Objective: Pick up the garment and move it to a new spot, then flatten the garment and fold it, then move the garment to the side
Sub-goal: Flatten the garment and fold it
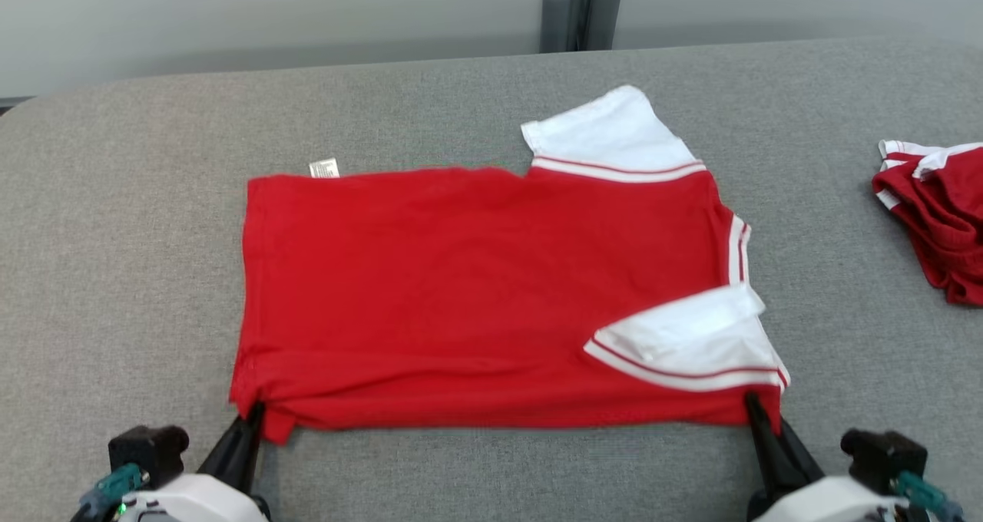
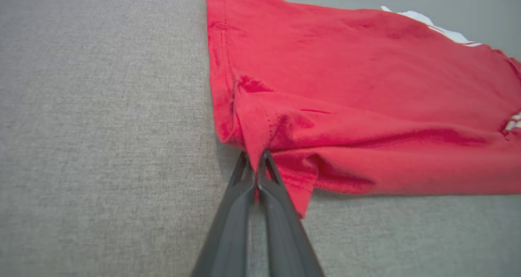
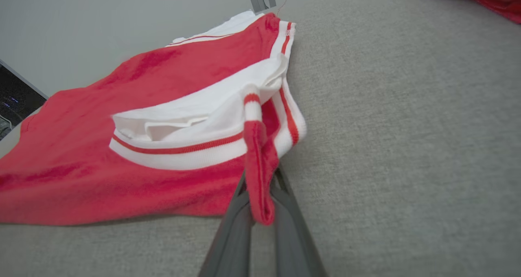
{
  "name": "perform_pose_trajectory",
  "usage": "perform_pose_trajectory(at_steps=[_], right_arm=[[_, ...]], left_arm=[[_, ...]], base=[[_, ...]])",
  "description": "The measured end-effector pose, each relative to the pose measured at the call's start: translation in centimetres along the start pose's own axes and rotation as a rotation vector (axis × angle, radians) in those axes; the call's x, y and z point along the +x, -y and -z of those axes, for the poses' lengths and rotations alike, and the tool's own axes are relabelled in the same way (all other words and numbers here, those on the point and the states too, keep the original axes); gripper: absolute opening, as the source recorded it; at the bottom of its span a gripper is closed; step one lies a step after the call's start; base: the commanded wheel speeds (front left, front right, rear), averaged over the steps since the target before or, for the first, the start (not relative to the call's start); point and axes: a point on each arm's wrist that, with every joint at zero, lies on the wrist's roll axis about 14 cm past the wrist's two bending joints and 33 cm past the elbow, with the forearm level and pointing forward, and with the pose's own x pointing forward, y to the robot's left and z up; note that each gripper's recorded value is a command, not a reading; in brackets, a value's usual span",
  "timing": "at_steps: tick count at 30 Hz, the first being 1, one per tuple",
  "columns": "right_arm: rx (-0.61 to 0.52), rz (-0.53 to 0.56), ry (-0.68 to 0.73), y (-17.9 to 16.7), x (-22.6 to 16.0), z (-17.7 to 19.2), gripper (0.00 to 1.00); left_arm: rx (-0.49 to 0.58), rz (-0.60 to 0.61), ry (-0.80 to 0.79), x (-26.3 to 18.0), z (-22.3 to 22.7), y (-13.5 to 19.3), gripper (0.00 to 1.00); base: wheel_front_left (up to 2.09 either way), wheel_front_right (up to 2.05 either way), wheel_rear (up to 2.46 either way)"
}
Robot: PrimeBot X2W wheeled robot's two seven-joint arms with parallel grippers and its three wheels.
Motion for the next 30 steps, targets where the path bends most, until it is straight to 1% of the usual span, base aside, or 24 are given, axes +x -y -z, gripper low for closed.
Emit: perform_pose_trajectory(at_steps=[9, 15, 16, 17, 18, 19, 22, 24, 25, 26, 30], right_arm=[[0.029, 0.063, -0.075, 1.1, -4.7, 2.2, 0.00], [0.020, 0.069, -0.076, 1.2, -5.5, 1.7, 0.00], [0.020, 0.069, -0.075, 1.2, -5.5, 1.6, 0.39], [0.018, 0.066, -0.071, 1.1, -5.4, 1.4, 0.80], [0.009, 0.060, -0.063, 1.0, -5.3, 1.1, 1.00], [-0.003, 0.053, -0.048, 0.8, -5.0, 0.6, 1.00], [-0.054, 0.038, 0.033, 0.5, -4.0, -2.0, 1.00], [-0.087, 0.029, 0.093, 0.3, -3.4, -4.0, 1.00], [-0.102, 0.024, 0.131, 0.2, -3.1, -5.2, 1.00], [-0.102, 0.024, 0.131, 0.2, -3.1, -5.2, 1.00], [-0.162, 0.003, 0.226, -0.6, -2.1, -8.8, 1.00]], left_arm=[[-0.040, -0.023, -0.074, -3.0, 1.6, 0.1, 0.00], [-0.066, -0.037, -0.139, -4.4, 3.0, 0.1, 0.00], [-0.068, -0.037, -0.151, -4.6, 3.2, 0.1, 0.00], [-0.068, -0.038, -0.155, -4.6, 3.2, 0.2, 0.23], [-0.073, -0.038, -0.157, -4.6, 3.2, 0.3, 0.80], [-0.081, -0.033, -0.154, -4.6, 3.1, 0.5, 1.00], [-0.097, -0.037, -0.071, -4.0, 1.1, 0.8, 1.00], [-0.103, -0.047, 0.012, -3.5, -0.7, 0.8, 1.00], [-0.085, -0.056, 0.060, -3.2, -1.8, 0.7, 1.00], [-0.085, -0.056, 0.060, -3.2, -1.8, 0.7, 1.00], [-0.050, -0.069, 0.244, -2.4, -5.9, 1.0, 1.00]], base=[[0.00, 0.00, 0.00], [0.00, 0.00, 0.00], [0.00, 0.00, 0.00], [0.00, 0.00, 0.00], [0.00, 0.00, 0.00], [0.00, 0.00, 0.00], [0.00, 0.00, 0.00], [0.00, 0.00, 0.00], [0.00, 0.00, 0.00], [0.00, 0.00, 0.00], [0.00, 0.00, 0.00]])
